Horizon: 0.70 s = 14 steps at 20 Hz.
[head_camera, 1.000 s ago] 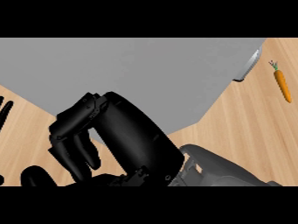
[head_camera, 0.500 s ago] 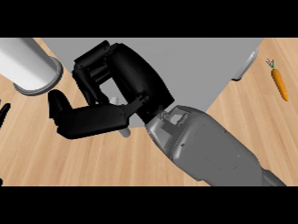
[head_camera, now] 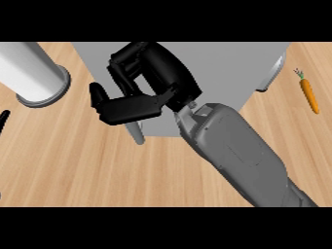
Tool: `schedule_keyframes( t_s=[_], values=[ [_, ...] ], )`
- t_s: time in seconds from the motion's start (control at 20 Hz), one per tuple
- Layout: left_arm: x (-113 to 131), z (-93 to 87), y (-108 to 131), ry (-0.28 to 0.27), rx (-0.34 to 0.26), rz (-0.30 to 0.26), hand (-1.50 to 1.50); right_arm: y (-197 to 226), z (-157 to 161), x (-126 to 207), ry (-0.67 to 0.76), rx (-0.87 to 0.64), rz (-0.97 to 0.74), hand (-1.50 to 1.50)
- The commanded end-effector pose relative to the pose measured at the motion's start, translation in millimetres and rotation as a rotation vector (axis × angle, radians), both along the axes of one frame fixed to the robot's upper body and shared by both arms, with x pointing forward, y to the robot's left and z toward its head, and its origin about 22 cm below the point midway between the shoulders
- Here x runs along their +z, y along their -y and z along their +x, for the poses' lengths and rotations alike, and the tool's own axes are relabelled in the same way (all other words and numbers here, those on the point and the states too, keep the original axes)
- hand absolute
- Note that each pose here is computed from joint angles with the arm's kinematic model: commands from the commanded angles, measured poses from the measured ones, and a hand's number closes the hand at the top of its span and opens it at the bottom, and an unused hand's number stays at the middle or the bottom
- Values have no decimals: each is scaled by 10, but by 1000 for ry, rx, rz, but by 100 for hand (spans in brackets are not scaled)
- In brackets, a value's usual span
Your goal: Pick up the wine, place it into the cabinet and close the cabinet
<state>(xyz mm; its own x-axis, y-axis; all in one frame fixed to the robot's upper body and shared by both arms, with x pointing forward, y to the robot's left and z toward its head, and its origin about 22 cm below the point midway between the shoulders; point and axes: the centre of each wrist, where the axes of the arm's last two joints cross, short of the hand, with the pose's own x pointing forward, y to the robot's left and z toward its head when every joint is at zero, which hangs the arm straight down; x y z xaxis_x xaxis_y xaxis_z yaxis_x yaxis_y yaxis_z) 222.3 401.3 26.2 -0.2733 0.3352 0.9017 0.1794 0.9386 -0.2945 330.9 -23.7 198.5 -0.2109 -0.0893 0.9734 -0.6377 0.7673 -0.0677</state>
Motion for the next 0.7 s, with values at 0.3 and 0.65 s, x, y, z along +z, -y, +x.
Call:
schedule_keyframes(
  t_s=[0.3,0.65],
  values=[
    [-61,65,107,8,-17,-6,-150,496,512,-155,10,-153,-43,150],
    [86,98,39,5,-53,7,-150,574,590,-164,5,-145,-48,150]
  ],
)
